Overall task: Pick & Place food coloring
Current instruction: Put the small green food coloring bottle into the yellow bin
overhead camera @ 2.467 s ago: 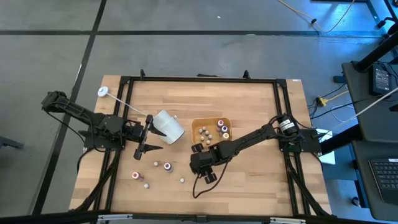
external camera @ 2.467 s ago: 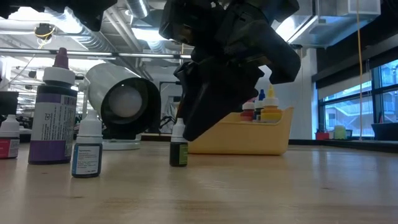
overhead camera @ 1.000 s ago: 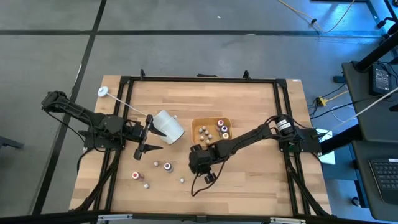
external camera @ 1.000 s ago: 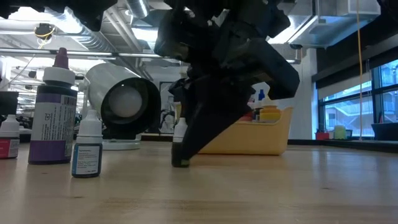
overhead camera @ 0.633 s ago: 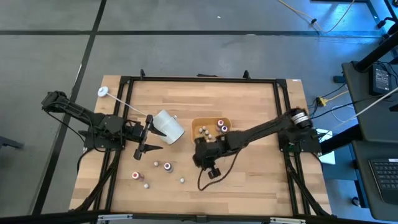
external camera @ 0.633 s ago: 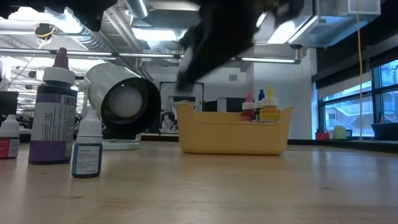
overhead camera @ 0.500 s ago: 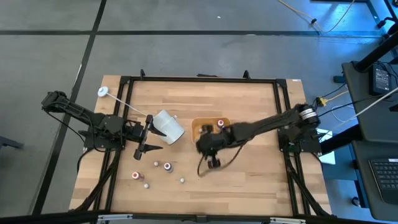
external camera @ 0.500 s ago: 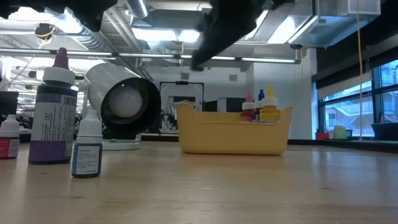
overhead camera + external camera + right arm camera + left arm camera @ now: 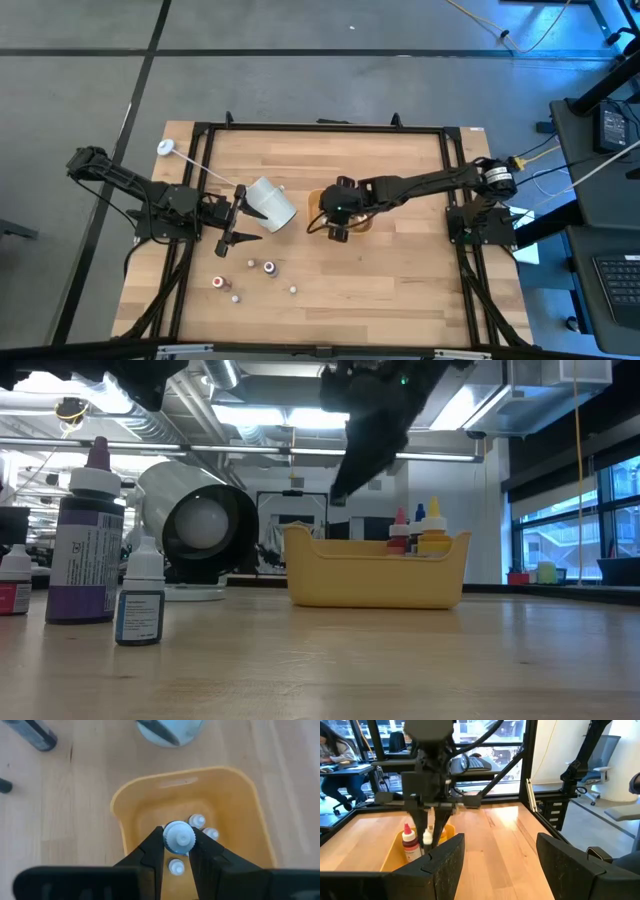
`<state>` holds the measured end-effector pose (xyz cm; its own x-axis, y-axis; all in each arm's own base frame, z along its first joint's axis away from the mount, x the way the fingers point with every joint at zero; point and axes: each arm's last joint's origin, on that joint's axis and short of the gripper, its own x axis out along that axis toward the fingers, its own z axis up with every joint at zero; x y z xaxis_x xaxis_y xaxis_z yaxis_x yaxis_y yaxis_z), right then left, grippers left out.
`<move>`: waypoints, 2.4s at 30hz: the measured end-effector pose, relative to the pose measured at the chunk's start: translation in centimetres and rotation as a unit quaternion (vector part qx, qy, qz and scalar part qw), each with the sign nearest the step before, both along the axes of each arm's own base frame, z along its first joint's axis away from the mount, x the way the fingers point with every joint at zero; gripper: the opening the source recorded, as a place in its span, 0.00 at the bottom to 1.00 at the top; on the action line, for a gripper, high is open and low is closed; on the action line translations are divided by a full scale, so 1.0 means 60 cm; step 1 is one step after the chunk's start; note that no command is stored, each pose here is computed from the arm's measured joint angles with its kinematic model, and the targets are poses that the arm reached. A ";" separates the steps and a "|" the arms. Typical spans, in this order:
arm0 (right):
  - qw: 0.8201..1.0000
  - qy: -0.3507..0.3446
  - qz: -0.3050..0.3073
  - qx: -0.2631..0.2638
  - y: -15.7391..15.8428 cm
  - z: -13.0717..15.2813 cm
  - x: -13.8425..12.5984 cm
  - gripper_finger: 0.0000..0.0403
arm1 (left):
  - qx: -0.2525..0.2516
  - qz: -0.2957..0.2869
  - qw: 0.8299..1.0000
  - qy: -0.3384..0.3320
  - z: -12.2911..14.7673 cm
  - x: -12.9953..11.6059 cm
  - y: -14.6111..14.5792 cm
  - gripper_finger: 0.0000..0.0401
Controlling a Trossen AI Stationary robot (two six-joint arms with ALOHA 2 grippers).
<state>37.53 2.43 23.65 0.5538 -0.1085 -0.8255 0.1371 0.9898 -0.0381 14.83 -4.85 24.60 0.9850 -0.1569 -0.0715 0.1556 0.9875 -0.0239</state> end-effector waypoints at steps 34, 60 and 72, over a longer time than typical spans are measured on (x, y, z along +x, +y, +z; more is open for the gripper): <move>0.990 0.073 -0.122 -0.021 -0.041 -0.061 -0.009 0.20 | 0.005 0.017 1.000 0.010 -0.004 0.000 0.002 0.60; 0.987 0.076 -0.139 -0.015 -0.052 -0.075 0.000 0.20 | 0.008 0.020 1.000 0.017 -0.006 0.000 0.002 0.60; 0.995 -0.010 -0.090 -0.029 -0.051 -0.034 0.038 0.20 | 0.008 0.021 1.000 0.017 -0.006 0.000 0.002 0.60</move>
